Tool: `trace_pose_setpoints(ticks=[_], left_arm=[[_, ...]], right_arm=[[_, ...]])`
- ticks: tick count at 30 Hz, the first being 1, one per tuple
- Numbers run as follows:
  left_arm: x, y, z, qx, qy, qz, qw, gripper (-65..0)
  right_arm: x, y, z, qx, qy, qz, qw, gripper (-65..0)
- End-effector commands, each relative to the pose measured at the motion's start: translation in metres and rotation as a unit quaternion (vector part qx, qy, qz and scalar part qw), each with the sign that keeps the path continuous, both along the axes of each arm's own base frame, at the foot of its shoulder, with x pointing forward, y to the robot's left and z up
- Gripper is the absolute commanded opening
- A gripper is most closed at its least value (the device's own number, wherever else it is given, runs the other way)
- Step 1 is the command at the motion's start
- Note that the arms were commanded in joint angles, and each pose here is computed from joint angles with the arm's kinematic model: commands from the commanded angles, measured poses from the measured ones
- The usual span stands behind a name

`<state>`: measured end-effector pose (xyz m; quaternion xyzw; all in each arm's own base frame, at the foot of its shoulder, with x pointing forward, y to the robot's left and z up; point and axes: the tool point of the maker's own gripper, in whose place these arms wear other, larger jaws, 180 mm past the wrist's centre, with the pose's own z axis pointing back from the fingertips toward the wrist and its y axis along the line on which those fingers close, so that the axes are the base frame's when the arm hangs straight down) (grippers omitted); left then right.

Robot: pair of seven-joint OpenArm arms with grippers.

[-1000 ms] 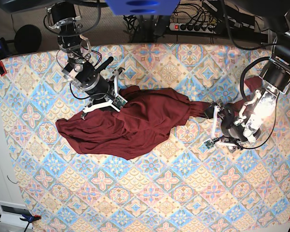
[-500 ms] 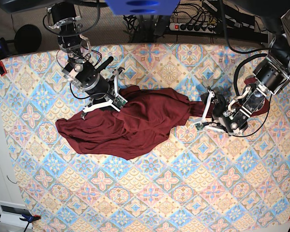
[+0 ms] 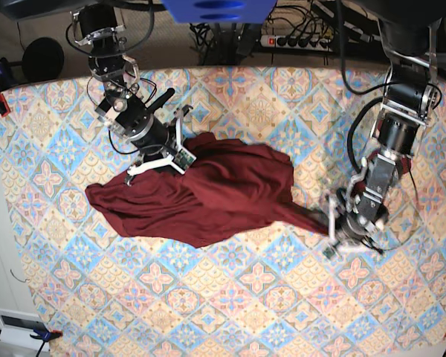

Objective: Layout the t-shirt on the table in an organized manner, then fold the t-shirt properly
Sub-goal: 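Drag the held shirt end with the left gripper across the table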

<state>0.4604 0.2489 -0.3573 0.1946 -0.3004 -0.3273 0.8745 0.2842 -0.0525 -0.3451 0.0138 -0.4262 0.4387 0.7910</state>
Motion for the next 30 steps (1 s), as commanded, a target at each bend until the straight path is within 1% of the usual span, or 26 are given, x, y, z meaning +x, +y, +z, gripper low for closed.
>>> trace_pose_setpoints(ticks=[1, 4, 8, 12, 14, 18, 19, 20, 23, 25, 27, 30], left_arm=[[0.032, 0.012, 0.050, -0.006, -0.078, 0.026, 0.997, -65.0], [0.051, 0.030, 0.090, -0.020, -0.145, 0.062, 0.987, -65.0], [0.068, 0.040, 0.130, -0.031, -0.207, 0.075, 0.975, -65.0], [0.078, 0.039, 0.154, -0.031, -0.232, 0.071, 0.970, -65.0], [0.085, 0.045, 0.166, -0.035, -0.244, 0.084, 0.966, -65.0], [0.103, 0.064, 0.201, -0.047, -0.289, 0.121, 0.948, -64.8], [0.105, 0.066, 0.206, -0.050, -0.299, 0.125, 0.945, -62.4], [0.107, 0.070, 0.209, -0.051, -0.310, 0.132, 0.940, -58.4], [0.110, 0.066, 0.217, -0.059, -0.349, 0.154, 0.922, -43.5], [0.105, 0.067, 0.205, -0.058, -0.350, 0.173, 0.919, -37.2], [0.102, 0.063, 0.190, -0.059, -0.344, 0.181, 0.919, -34.0], [0.093, 0.047, 0.147, -0.066, -0.303, 0.181, 0.933, -33.6]], right_arm=[[0.005, -0.004, 0.008, -0.003, -0.014, -0.005, 0.9999, -65.0], [0.005, -0.004, 0.008, -0.003, -0.014, -0.005, 0.9999, -65.0], [0.005, -0.004, 0.008, -0.003, -0.014, -0.005, 0.9999, -65.0], [0.004, -0.002, 0.008, -0.002, -0.013, -0.002, 0.9999, -65.0], [0.003, -0.001, 0.009, -0.002, -0.013, -0.001, 0.9999, -65.0], [0.000, 0.007, 0.007, 0.000, -0.011, 0.011, 0.9999, -65.0], [-0.002, 0.010, 0.007, 0.001, -0.010, 0.015, 0.9998, -65.0], [-0.003, 0.014, 0.006, 0.002, -0.008, 0.021, 0.9998, -65.0], [-0.009, 0.025, 0.005, 0.006, -0.005, 0.036, 0.9993, -65.0], [-0.011, 0.029, 0.004, 0.007, -0.003, 0.042, 0.9991, -65.0], [-0.010, 0.029, 0.005, 0.007, -0.004, 0.041, 0.9991, -65.0], [-0.010, 0.030, 0.005, 0.008, -0.004, 0.043, 0.9990, -65.0]])
